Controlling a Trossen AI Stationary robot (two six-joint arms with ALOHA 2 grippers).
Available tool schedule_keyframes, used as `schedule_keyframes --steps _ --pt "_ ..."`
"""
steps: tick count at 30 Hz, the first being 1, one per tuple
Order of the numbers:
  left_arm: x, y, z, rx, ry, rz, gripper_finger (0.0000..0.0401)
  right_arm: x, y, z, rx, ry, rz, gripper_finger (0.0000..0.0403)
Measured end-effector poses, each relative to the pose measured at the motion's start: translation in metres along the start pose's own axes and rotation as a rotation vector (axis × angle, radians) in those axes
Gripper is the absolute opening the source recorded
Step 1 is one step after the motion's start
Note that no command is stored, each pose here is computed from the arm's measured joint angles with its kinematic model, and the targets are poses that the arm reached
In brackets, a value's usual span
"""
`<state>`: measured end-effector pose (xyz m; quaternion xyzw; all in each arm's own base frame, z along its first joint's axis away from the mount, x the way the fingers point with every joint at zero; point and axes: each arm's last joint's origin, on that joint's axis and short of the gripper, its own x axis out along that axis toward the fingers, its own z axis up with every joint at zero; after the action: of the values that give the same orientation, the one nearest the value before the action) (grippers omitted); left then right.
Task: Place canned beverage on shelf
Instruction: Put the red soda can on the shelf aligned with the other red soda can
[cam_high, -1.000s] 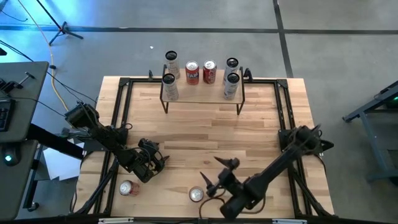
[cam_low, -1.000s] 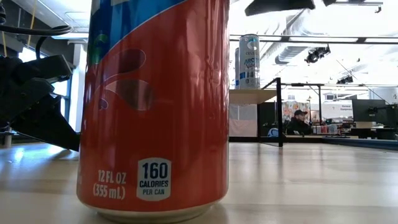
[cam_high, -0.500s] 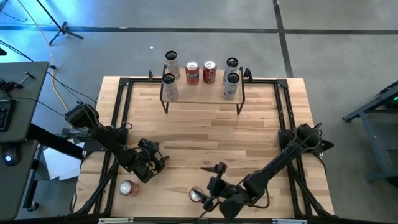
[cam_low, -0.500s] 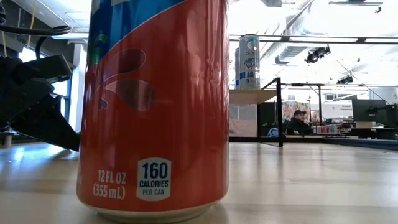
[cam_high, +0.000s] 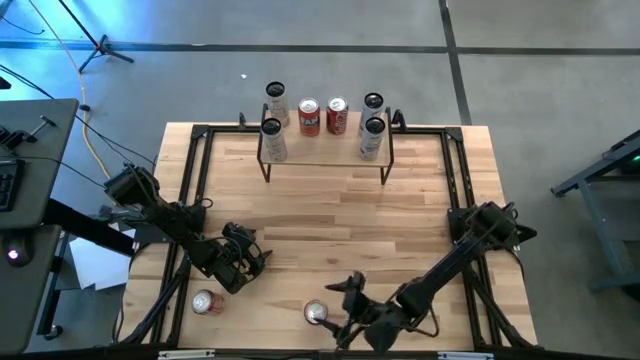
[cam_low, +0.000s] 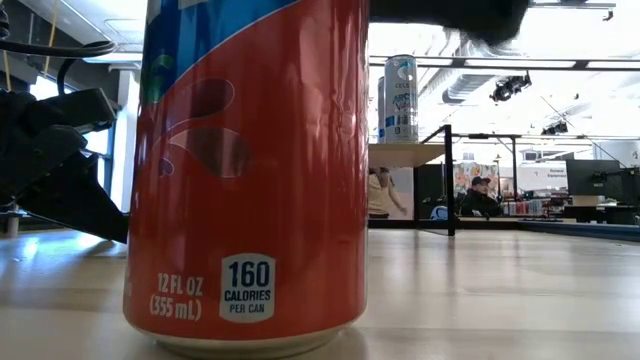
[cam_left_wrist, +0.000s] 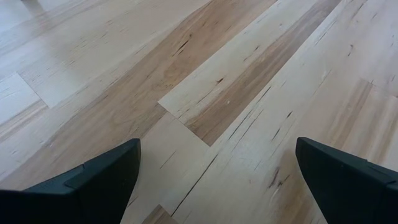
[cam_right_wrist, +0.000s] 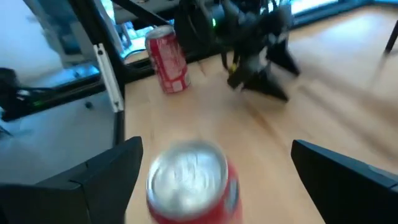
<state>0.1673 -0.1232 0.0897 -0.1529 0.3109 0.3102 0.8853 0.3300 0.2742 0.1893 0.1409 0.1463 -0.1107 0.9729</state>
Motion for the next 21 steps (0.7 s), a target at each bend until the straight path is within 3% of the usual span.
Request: schedule_keyframes --steps 5,13,21 --pt "0.0 0.0 0.0 0.0 0.0 0.0 0.04 -0.007 -0.017 -0.025 0.062 -0.101 0.058 0.0399" --pt "0.0 0.0 0.0 0.0 0.0 0.0 0.04 -0.019 -0.04 -0.055 -0.255 -0.08 0.184 0.0399" --pt "0.0 0.0 0.0 0.0 0.0 0.0 0.04 -0.013 -0.044 -0.052 -0.287 -0.056 0.369 0.0399"
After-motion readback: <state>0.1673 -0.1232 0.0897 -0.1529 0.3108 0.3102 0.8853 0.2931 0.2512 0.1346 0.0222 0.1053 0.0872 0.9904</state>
